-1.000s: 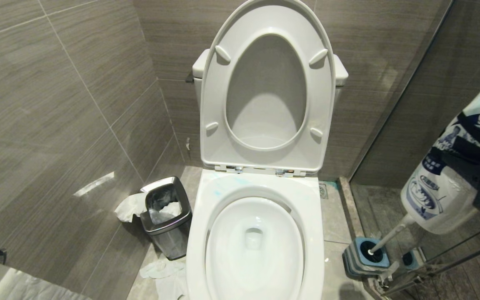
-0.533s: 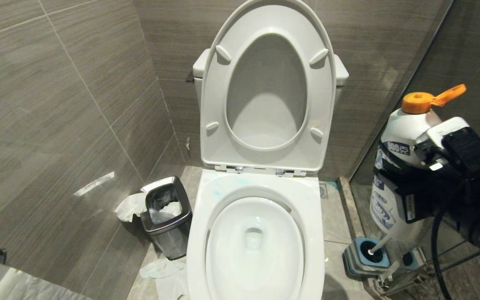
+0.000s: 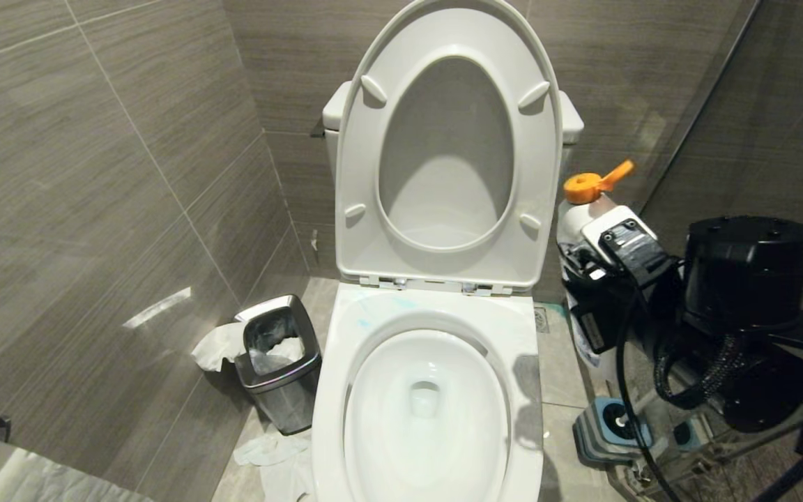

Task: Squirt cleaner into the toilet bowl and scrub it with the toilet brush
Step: Pour in the cleaning agent

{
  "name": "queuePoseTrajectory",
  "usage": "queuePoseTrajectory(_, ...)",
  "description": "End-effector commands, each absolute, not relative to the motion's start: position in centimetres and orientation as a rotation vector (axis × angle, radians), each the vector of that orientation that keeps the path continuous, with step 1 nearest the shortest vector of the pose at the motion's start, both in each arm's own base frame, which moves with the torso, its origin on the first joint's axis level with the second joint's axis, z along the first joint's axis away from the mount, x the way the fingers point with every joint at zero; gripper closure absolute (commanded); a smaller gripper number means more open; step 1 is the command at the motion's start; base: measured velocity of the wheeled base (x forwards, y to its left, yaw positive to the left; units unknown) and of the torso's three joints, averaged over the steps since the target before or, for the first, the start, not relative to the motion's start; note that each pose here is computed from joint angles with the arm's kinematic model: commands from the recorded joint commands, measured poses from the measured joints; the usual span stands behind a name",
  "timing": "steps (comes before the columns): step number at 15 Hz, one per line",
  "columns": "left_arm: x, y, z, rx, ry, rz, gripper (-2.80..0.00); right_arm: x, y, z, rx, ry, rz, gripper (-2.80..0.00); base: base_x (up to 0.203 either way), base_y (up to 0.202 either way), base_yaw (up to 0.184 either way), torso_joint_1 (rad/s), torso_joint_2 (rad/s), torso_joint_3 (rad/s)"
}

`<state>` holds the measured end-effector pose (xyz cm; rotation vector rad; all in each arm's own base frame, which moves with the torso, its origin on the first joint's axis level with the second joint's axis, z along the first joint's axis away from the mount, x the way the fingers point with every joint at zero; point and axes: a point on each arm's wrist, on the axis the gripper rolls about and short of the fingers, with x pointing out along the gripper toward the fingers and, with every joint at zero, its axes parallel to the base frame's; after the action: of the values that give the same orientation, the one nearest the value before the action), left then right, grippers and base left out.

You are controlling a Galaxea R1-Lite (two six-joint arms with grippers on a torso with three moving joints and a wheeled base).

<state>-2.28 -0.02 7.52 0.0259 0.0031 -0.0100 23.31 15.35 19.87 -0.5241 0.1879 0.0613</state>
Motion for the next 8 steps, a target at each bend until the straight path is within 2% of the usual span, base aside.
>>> queuePoseTrajectory(1, -2.3, 0.0, 7.5, 0.026, 0.004, -0.01, 0.0, 24.9, 16.8, 18.3, -0.649, 0.223, 0.084, 0.0, 0.0, 0.0, 0.0, 0.0, 0.0, 0.0)
queuePoseTrajectory(8, -2.3, 0.0, 7.5, 0.026, 0.004, -0.009, 0.0, 26.2, 17.6, 17.3, -1.003, 0.234, 0.129, 0.0, 0.0, 0.0, 0.0, 0.0, 0.0, 0.0)
